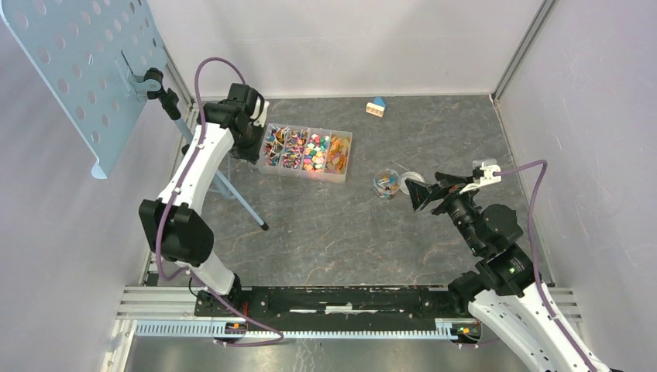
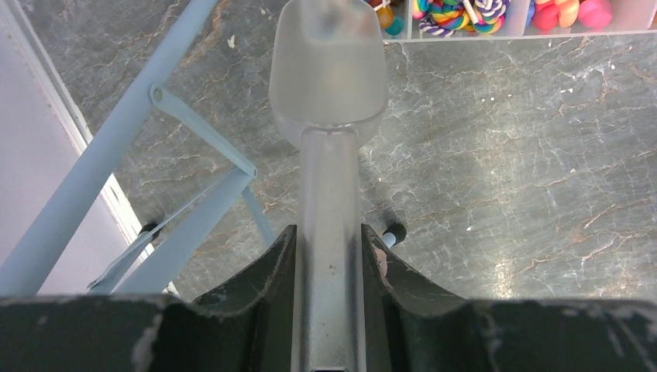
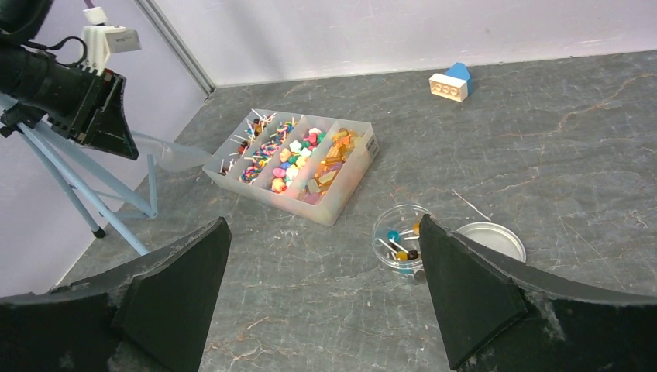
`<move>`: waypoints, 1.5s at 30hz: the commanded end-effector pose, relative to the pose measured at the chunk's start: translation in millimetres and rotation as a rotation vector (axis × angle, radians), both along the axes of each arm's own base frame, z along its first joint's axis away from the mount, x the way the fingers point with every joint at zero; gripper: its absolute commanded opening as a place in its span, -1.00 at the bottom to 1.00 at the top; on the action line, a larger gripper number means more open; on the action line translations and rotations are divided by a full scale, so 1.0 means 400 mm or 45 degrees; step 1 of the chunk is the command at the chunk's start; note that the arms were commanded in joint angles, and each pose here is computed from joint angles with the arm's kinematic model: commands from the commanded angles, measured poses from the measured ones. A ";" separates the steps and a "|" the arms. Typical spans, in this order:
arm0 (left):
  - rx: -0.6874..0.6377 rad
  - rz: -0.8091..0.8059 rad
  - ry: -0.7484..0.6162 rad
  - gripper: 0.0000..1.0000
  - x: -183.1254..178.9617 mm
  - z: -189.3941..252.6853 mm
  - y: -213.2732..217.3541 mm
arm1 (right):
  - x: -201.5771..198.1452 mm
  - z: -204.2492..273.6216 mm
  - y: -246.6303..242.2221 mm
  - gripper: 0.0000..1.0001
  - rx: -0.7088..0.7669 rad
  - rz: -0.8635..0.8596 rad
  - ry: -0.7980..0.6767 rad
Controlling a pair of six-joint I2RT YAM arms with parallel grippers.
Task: Pack the candies
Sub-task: Scoop the fake candies from the storage box.
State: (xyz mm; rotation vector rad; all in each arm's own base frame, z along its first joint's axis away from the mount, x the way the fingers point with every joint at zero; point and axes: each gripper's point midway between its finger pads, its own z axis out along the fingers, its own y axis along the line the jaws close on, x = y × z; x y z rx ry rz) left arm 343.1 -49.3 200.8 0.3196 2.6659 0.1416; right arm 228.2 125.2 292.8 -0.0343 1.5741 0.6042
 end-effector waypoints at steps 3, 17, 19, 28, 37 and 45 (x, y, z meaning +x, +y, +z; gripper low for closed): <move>-0.031 -0.085 -0.039 -0.96 0.051 0.030 -0.023 | -0.003 0.033 0.005 0.96 0.019 0.017 -0.045; 0.018 -0.090 0.022 -0.95 0.084 -0.017 -0.017 | 0.002 0.044 0.019 0.96 0.017 0.048 -0.050; 0.014 -0.093 0.034 -0.95 0.085 -0.026 -0.018 | 0.003 0.046 0.022 0.96 0.014 0.052 -0.052; 0.008 -0.093 0.055 -0.95 0.104 -0.052 -0.017 | 0.007 0.041 0.023 0.96 0.011 0.050 -0.050; 0.015 -0.089 0.090 -0.95 0.126 -0.098 -0.018 | 0.016 0.052 0.027 0.96 0.003 0.049 -0.061; 0.001 -0.085 0.057 -0.95 0.155 -0.137 -0.027 | 0.020 0.043 0.024 0.96 -0.002 0.035 -0.057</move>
